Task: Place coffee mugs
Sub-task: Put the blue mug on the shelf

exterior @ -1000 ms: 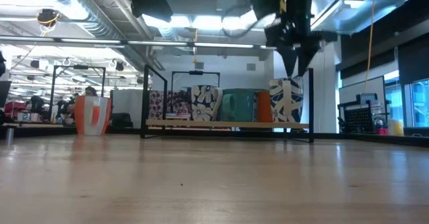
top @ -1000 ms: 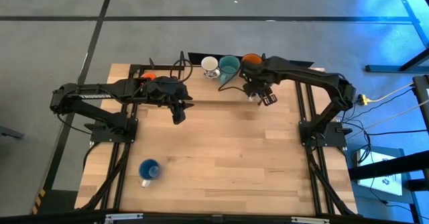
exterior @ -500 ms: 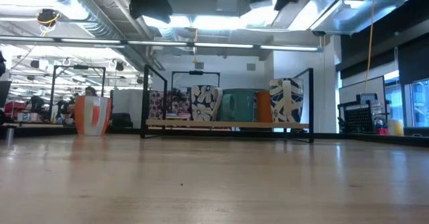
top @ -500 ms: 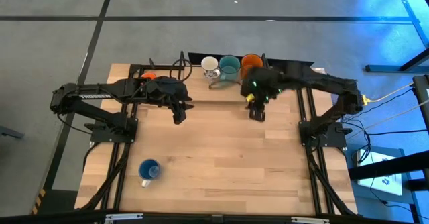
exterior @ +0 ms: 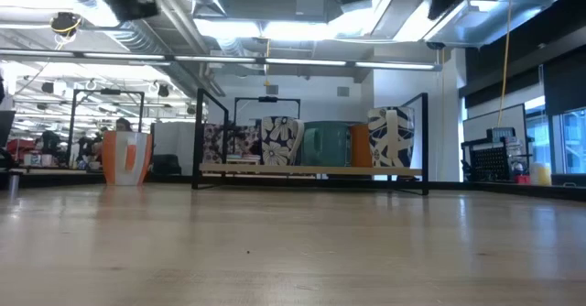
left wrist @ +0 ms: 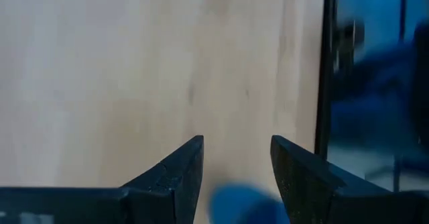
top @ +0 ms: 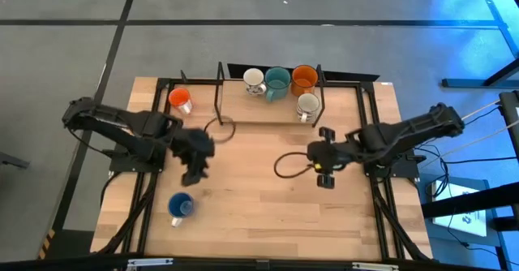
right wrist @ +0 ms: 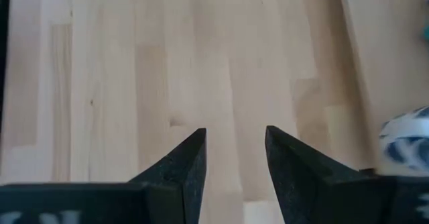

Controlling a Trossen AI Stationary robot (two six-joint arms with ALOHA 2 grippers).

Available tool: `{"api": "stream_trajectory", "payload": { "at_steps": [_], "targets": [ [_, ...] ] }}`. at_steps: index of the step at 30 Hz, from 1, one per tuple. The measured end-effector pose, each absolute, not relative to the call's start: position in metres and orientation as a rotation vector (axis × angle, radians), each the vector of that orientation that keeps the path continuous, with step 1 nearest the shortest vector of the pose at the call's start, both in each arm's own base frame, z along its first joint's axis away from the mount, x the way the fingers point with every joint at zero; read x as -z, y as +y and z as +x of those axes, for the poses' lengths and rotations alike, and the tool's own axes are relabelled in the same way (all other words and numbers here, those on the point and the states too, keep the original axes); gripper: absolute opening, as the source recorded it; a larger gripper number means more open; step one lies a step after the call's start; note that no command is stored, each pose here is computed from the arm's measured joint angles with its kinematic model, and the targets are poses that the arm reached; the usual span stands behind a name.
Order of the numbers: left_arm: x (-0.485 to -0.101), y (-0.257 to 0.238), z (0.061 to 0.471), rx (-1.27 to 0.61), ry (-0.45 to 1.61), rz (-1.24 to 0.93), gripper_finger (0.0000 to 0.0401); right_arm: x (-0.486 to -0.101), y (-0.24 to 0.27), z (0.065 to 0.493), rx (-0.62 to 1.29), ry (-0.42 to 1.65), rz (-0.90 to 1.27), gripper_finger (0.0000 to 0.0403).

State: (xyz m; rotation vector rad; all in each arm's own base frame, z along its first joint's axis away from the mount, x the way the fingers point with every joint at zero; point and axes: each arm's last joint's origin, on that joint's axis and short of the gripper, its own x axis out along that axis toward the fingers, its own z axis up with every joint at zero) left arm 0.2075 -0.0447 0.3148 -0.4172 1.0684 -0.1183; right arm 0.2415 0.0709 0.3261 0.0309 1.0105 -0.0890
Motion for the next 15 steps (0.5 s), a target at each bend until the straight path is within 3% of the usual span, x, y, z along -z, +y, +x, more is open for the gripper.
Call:
{"api": "stream_trajectory", "payload": {
  "at_steps": [8,15],
  "targets": [
    [-0.306,-0.091,0.184,0.239,1.228,-0.234,0.0167,-0.277,0.084,0.217,0.148,0.911,0.18,0.0138],
    [-0.287,-0.112,0.187,0.23,1.346,-0.114,0.0167,-0.265,0.089,0.215,0.179,0.908,0.233,0.0138]
  ]
}}
